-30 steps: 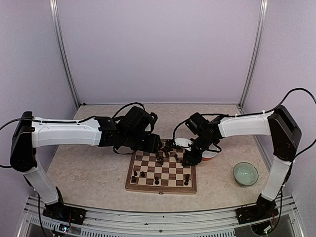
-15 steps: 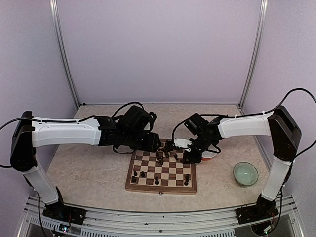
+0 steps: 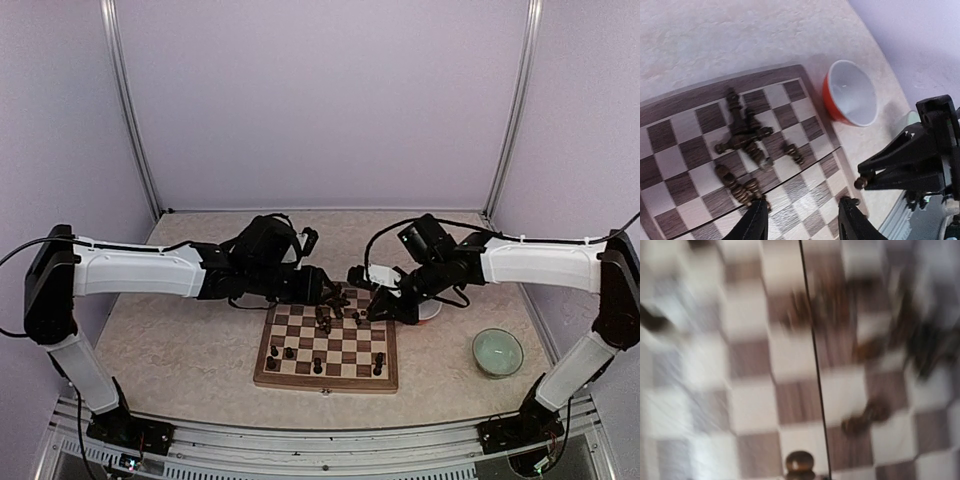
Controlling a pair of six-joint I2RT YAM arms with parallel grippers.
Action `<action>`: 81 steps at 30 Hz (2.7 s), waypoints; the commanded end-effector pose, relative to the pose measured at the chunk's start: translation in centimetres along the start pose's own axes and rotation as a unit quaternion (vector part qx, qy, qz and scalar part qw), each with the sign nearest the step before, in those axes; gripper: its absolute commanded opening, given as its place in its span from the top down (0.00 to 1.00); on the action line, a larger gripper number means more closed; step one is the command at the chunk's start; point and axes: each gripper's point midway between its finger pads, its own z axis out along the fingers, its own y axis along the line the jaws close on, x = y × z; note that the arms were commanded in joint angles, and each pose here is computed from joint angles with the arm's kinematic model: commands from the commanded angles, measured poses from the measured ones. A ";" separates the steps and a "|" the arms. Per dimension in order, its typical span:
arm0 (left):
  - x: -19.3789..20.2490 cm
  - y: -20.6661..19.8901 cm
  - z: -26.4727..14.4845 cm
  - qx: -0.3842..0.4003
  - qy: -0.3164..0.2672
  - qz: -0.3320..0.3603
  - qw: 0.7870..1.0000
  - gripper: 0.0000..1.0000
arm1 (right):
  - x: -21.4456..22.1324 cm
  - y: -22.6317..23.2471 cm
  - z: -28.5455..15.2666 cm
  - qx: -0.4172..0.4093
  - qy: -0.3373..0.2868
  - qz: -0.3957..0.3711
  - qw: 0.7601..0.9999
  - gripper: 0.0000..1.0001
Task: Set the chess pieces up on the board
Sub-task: Pick up the pawn from the chessboard, then pass from the right arm to the left, then place the pawn on b7.
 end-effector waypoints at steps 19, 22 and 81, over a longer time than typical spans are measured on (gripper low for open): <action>-0.6 -9.4 0.4 0.280 -0.006 -0.068 0.957 0.71 | -6.5 0.5 -5.1 -0.039 -0.164 -0.003 0.986 0.92; -0.5 -9.7 0.5 0.289 -0.004 -0.069 0.955 0.79 | -6.6 0.8 -5.3 -0.043 -0.168 -0.008 0.985 0.92; 10.9 -7.7 7.9 -0.060 0.228 0.251 0.939 0.92 | 6.1 -12.1 -9.8 0.219 -0.047 0.043 0.974 0.37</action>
